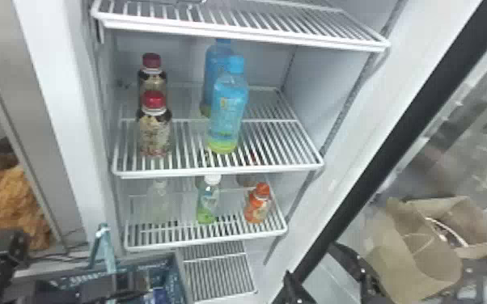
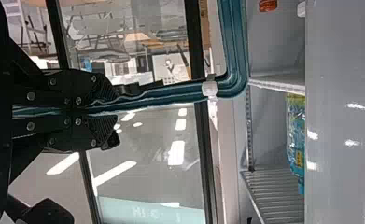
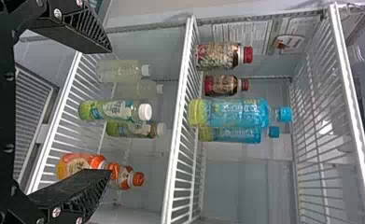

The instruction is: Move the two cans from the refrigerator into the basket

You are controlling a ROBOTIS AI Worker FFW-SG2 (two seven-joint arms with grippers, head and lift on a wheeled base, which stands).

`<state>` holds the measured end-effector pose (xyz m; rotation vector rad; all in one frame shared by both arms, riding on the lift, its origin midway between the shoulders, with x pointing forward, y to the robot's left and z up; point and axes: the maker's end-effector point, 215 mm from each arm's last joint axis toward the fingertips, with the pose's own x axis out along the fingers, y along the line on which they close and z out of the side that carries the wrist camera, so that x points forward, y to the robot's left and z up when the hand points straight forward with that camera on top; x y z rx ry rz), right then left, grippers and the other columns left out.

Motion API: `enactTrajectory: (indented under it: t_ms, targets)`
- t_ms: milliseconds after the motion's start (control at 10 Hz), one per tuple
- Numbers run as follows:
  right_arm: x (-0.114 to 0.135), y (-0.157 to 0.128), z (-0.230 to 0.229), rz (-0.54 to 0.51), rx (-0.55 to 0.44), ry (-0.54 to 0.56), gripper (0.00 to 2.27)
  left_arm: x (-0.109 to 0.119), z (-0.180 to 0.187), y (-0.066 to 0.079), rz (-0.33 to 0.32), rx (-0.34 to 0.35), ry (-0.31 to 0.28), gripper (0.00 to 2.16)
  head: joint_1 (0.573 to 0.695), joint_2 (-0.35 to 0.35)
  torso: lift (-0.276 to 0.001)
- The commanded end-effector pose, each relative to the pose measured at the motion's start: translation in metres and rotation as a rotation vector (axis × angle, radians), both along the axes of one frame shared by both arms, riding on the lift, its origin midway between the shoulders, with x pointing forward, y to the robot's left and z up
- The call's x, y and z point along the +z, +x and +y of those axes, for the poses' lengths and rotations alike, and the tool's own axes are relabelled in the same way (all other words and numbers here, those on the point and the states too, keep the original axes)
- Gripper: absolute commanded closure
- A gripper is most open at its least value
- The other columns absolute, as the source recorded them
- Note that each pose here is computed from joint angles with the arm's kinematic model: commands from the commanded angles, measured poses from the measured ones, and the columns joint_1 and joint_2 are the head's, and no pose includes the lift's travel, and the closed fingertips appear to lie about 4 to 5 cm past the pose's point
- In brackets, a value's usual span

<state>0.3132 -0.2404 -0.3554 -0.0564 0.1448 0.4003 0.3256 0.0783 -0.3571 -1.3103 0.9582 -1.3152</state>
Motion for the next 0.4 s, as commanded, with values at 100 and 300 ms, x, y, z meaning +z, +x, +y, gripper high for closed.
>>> enactTrajectory:
  t_ms: [100,300]
  targets:
    - [0.009,-0.005,-0.013,-0.015,-0.051,-0.014,0.15,0.002,0.001,0.002,-0.004,0.009,-0.006,1.19,0.695,-0.299,-0.025]
    - [0.02,-0.005,-0.018,-0.035,-0.086,-0.027,0.15,0.003,-0.001,0.002,-0.006,0.01,-0.011,1.19,0.695,-0.314,-0.025]
